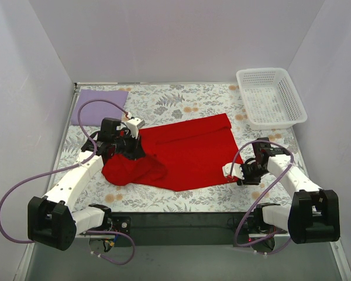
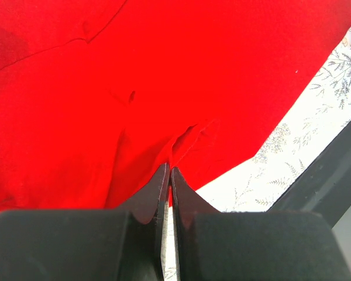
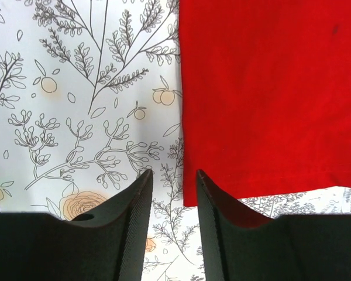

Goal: Fold and stack the t-shirts

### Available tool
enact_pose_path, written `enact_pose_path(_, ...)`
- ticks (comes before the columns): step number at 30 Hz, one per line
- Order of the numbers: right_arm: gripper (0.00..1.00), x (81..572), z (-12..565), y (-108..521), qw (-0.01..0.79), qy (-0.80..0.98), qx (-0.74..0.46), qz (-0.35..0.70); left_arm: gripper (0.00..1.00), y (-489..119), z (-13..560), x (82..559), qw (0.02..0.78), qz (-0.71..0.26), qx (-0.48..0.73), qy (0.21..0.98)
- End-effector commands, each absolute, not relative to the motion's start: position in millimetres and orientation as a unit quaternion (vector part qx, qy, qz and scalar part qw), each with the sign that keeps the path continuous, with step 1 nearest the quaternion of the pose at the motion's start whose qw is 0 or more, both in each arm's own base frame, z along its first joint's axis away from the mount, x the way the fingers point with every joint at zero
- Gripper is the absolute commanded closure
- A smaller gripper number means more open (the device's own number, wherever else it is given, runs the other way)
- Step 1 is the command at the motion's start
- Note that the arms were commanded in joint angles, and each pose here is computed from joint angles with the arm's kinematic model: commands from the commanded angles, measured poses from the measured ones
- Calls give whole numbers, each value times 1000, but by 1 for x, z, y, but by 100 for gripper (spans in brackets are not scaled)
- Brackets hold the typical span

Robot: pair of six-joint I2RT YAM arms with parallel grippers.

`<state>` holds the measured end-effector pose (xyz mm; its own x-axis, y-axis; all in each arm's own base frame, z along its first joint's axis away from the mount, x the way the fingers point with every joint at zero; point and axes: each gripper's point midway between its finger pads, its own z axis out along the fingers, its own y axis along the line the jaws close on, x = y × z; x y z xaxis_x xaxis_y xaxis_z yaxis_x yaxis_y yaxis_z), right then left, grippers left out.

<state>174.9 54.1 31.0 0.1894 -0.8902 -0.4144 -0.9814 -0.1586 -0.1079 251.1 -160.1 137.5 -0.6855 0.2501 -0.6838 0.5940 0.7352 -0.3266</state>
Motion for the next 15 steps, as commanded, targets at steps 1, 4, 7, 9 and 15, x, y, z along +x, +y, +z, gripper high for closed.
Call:
enact_pose_path(1,59,181,29,47,164,624,-755,114,100,-164,144,246,326,-285,254,865)
enact_pose_path(4,61,185,26,44,157,630,-753,109,100,-164,146,246,328,-285,254,864)
enact_pose_path(7,64,186,21,42,150,633,-752,109,100,-164,147,246,332,-284,255,863)
enact_pose_path(9,64,189,18,40,147,635,-751,103,100,-163,147,245,332,-284,254,863)
enact_pose_path(15,64,200,19,37,157,640,-747,88,100,-164,147,244,332,-286,253,862)
